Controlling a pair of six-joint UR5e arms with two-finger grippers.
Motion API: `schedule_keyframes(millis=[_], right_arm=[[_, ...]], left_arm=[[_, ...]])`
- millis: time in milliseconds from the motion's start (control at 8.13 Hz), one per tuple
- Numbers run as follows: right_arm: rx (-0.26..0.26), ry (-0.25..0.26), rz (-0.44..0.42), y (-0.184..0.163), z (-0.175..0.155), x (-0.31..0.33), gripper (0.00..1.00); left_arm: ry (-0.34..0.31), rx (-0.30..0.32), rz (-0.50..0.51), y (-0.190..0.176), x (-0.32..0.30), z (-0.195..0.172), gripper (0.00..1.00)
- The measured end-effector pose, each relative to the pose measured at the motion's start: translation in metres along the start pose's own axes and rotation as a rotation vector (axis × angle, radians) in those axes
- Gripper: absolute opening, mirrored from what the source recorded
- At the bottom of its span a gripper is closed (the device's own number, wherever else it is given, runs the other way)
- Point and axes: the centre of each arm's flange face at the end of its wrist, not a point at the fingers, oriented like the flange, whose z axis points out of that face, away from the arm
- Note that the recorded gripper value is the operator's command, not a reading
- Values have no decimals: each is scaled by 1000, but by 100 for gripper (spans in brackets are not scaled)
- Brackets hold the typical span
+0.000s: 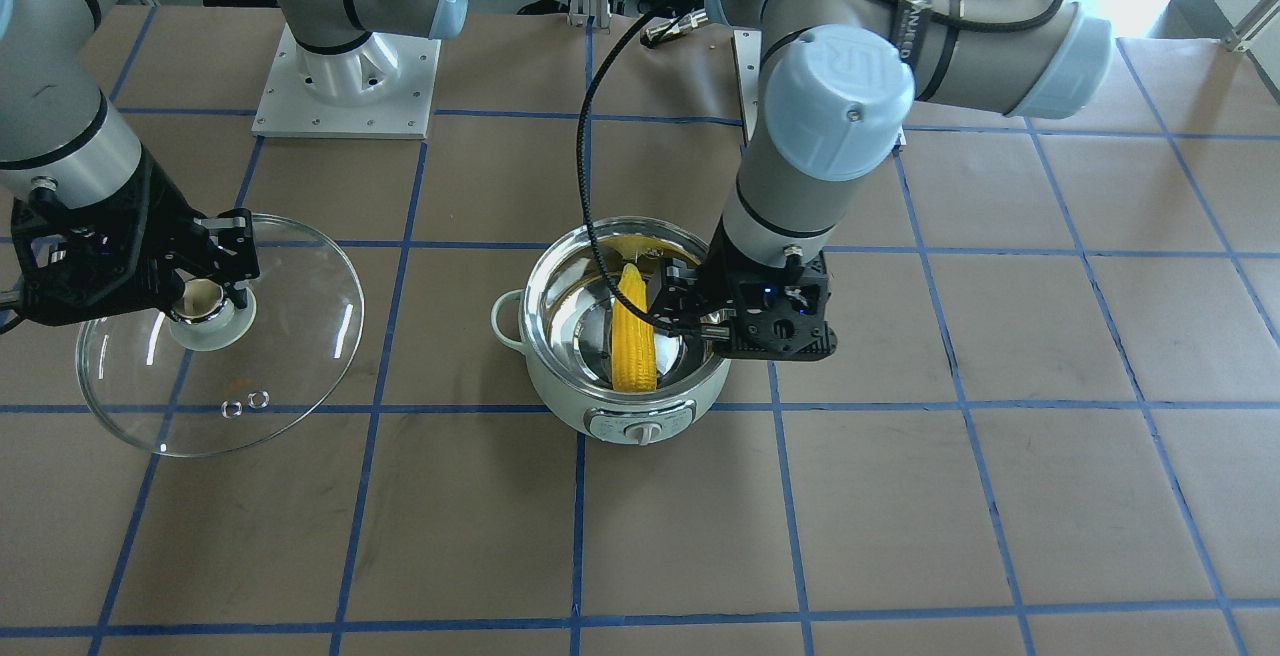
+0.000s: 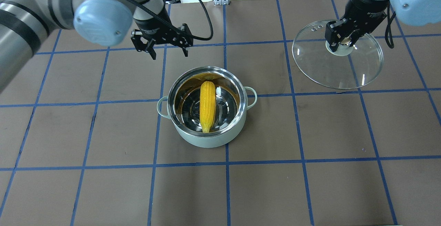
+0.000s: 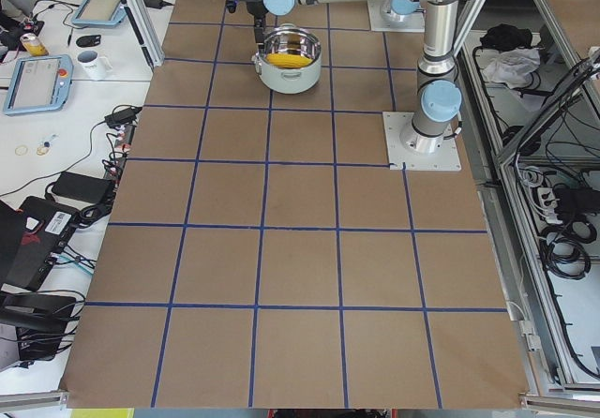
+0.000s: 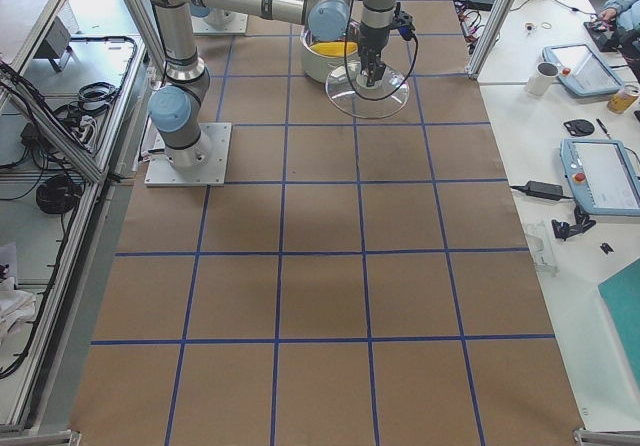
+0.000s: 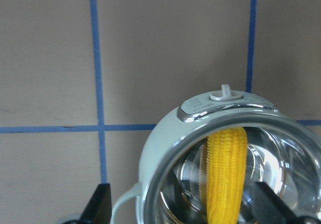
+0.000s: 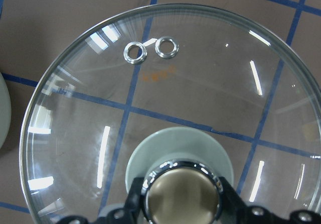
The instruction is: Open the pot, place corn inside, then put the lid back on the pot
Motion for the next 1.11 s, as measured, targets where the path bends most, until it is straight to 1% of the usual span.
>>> schedule_keyframes(millis=[123,246,369,492,615,861,1107], right_arm=[[1,0,6,0,-1,-1,0],[2,0,16,1,-2,-3,0],[4,0,37,0,-2,-10,0],[7,0,57,-3,-2,-26,0],[12,-1,86,-6,-2,-45,0],[20,-32,155,-13,0,-85,0],[35,-48,213,-20,4,-135,0]], left_arm=[[-26,11,-16,-11,-31,-25,100],[-70,19,-28,-18,-60,-46,100],[-99,25,-37,-20,-78,-59,100],[-113,30,-42,-21,-87,-67,100],[-117,38,-43,-19,-91,-73,100],[-114,73,-35,-8,-90,-94,100],[-114,94,-33,-2,-89,-102,100]])
